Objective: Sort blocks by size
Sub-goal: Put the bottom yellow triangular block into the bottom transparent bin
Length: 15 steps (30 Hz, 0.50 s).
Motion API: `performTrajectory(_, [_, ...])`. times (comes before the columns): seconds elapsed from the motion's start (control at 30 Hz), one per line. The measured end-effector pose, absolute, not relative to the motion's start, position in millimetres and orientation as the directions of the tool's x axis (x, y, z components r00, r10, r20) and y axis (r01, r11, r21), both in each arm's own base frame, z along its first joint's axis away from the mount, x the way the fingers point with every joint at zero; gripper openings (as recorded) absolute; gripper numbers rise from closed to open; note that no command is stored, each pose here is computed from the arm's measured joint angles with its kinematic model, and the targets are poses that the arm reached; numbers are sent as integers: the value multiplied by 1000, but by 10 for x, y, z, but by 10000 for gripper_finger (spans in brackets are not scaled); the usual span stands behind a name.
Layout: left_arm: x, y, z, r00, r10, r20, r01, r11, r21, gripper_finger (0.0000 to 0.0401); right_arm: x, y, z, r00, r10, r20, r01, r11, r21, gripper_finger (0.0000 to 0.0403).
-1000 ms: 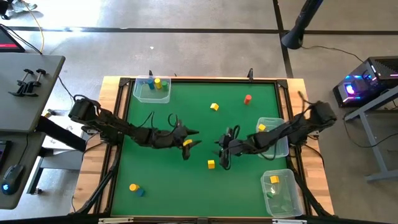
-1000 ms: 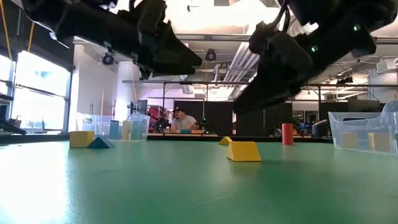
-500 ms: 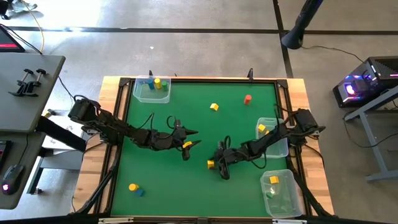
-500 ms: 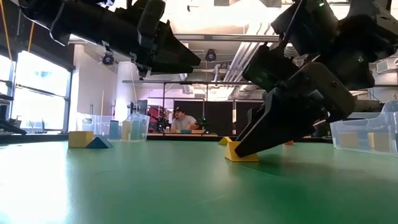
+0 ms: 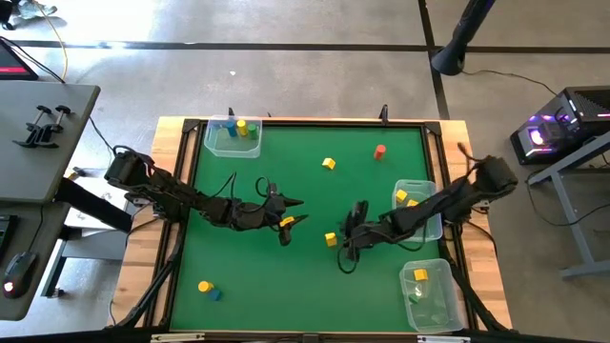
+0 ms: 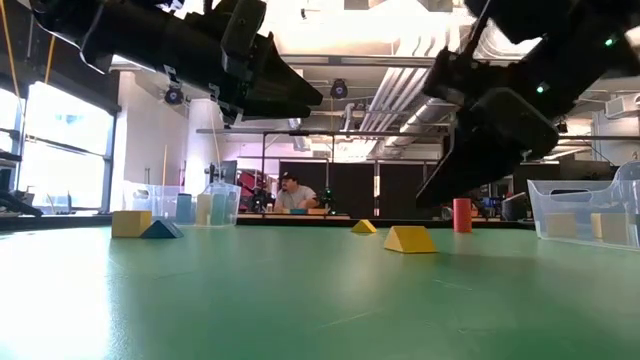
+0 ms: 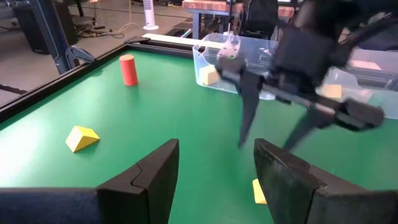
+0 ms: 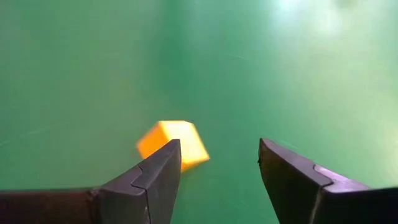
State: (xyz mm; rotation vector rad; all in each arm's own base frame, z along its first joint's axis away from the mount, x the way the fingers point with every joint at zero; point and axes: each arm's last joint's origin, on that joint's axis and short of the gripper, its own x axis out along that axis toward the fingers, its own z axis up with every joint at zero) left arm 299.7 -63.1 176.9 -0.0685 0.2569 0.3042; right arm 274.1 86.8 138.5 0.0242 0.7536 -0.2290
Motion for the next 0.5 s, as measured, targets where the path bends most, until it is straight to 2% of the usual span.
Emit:
performTrajectory(0.07, [2997, -631, 1769, 922, 287, -260, -304, 952, -28, 192, 2695, 855, 1440, 698, -245, -673, 300, 953, -36, 208])
performTrajectory(0.17, [2998, -631, 1770, 922, 287, -260, -304, 952, -28, 192, 2694, 873, 1478, 715, -246, -655, 380, 923, 68, 208])
performTrajectory(0.37, [2997, -632, 1770, 922, 287, -260, -304, 952, -28, 192, 2773, 1012, 1365, 759, -207, -618, 429, 873, 234, 208])
performTrajectory(0.5, [2997, -632, 1769, 922, 287, -260, -304, 952, -28, 192, 2896, 1070, 1263, 730, -224, -646, 464, 856, 227, 208])
